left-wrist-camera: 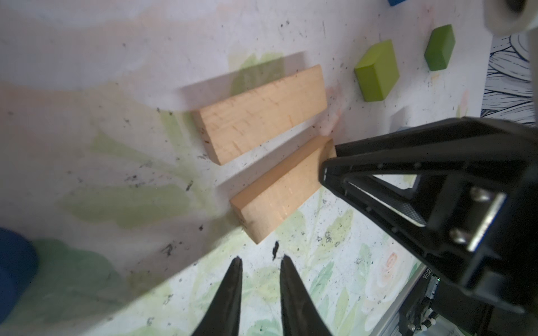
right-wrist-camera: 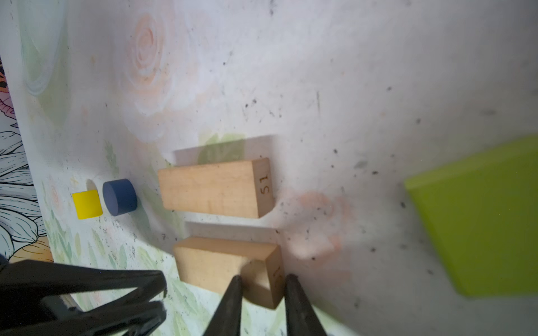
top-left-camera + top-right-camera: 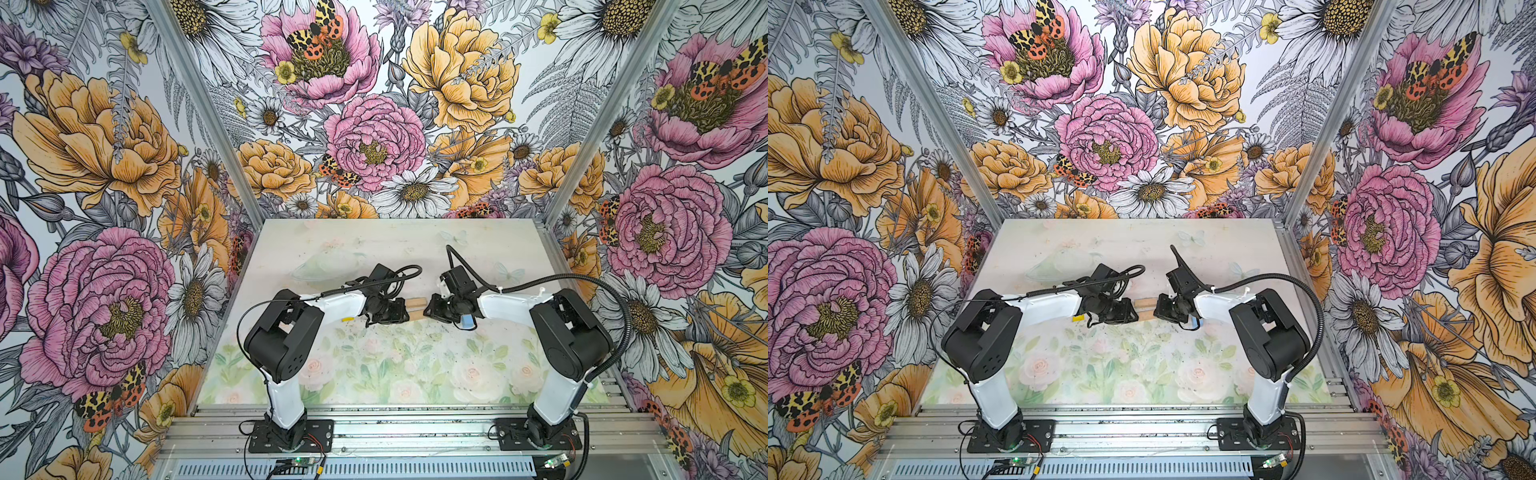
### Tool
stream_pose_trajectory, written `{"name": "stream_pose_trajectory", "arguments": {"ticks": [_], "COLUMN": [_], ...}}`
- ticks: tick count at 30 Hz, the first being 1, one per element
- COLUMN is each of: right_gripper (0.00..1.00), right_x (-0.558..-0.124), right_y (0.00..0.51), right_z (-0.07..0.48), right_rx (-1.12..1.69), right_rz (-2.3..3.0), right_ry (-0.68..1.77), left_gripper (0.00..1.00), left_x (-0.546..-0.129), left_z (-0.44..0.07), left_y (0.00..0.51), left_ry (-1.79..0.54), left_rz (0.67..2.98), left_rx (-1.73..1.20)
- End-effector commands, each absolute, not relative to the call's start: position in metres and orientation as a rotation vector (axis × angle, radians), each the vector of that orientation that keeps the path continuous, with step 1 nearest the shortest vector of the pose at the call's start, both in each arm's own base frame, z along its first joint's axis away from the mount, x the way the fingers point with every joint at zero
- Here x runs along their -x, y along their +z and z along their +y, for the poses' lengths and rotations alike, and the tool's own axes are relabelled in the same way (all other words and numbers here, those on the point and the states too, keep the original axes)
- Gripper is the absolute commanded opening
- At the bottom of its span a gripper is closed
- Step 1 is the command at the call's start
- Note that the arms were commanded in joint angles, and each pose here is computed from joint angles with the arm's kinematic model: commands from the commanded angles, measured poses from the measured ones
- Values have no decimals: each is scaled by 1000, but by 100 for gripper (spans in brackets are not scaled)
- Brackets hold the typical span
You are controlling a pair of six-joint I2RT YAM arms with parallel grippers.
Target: Build the wood block tower
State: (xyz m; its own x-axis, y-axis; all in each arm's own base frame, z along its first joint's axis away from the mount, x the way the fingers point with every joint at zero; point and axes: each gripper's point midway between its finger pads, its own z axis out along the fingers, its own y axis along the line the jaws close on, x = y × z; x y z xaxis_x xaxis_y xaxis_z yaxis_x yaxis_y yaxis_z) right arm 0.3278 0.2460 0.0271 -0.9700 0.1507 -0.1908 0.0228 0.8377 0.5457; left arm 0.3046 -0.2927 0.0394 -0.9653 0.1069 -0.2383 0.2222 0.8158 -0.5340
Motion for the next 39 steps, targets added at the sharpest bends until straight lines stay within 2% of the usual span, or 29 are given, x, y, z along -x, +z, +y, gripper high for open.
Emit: {"name": "stream_pose_trajectory", "arguments": {"ticks": [1,9,21,39], "right_gripper": [26,25,24,23], "right_x": [-333,-332,-330,-335], "right_y": [26,25,21,17], "right_z": [251,252,254,257], "right_rx": [-132,-132,-137,-143], "right_rz": [2789,2793,2805,2806], "right_ry": [829,831,824,828], "left_gripper": [26,26,19,19], "left_x": [-305,-310,-319,-327], "left_z": [-299,-299,-297,-294], "left_y": [32,25,20,16], "left_ry": [-901,-896,-877,-874], "left_rz": [2812,2822,2826,2830], "left_rx": [-256,-241,-211,-192]}}
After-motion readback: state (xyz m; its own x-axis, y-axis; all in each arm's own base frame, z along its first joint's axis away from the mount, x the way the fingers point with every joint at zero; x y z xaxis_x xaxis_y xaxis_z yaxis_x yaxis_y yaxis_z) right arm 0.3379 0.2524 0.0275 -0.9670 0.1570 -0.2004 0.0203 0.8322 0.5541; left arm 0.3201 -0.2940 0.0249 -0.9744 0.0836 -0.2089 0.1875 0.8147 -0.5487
